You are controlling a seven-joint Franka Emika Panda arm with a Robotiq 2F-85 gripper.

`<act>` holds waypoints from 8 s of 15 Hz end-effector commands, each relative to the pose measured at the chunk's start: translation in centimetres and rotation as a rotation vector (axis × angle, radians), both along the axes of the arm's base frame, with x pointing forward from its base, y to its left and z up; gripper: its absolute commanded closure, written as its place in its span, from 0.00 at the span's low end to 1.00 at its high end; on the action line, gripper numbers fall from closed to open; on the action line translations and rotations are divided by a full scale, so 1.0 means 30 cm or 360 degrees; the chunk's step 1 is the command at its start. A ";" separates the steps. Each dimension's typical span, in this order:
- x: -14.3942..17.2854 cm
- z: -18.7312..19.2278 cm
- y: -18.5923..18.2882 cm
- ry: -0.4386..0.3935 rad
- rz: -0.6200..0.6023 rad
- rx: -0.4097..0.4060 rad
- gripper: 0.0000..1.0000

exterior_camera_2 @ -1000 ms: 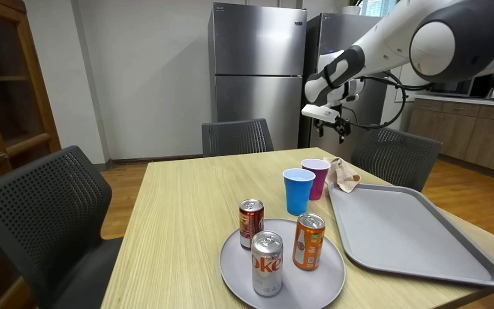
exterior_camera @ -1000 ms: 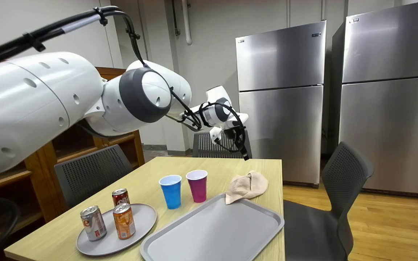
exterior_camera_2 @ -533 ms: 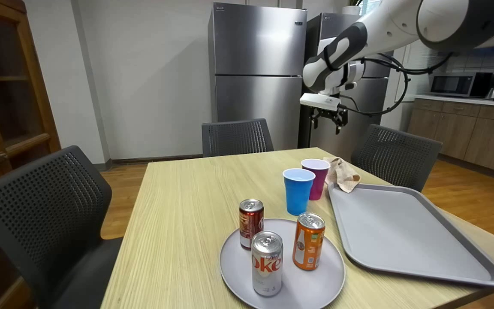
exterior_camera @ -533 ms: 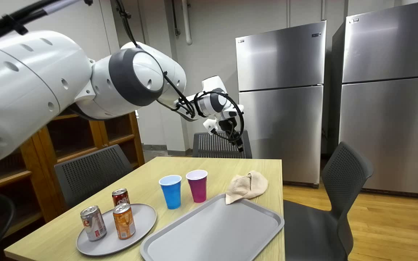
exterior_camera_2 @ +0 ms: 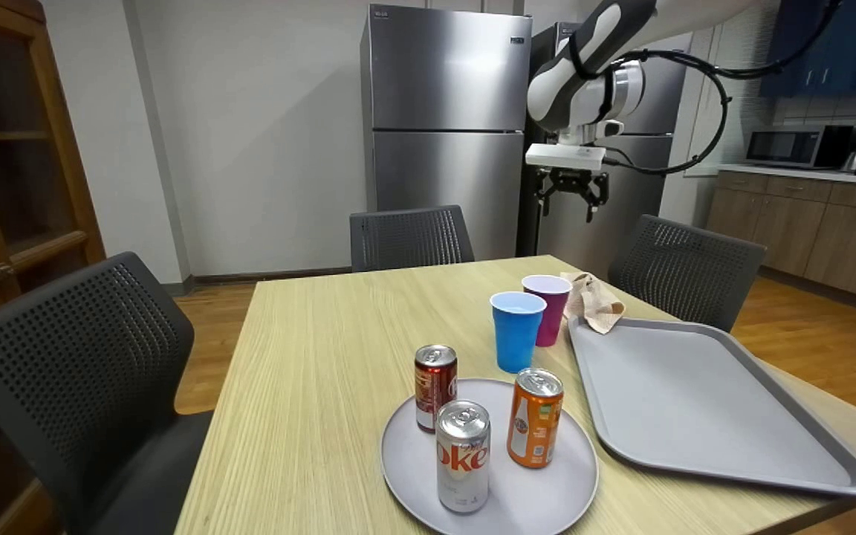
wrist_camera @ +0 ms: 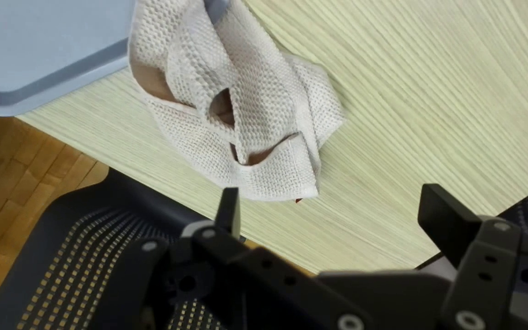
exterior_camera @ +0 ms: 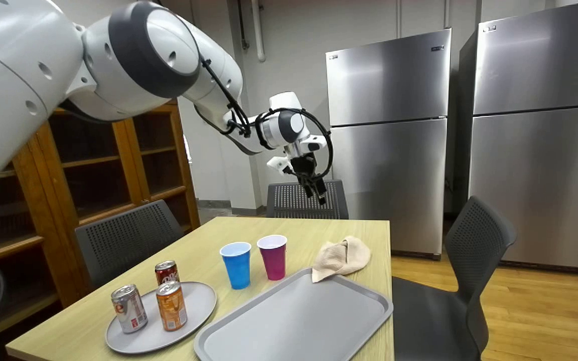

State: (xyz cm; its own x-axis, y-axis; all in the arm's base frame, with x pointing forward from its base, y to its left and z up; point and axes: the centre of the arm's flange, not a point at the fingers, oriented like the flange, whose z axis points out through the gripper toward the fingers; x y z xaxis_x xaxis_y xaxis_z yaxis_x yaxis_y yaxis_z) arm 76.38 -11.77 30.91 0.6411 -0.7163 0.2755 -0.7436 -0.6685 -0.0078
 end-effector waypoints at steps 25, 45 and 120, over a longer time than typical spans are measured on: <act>-0.809 0.157 0.606 -0.0040 0.1193 -0.0144 0.00; -0.926 0.076 0.920 0.0075 0.1782 0.0035 0.00; -0.790 0.088 0.780 0.0098 0.2116 -0.0155 0.61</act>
State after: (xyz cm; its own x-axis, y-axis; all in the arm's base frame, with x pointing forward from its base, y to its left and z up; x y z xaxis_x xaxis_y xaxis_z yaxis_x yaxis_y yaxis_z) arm 54.55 14.21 30.55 0.8592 0.4756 0.1887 0.4719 -0.8791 0.0669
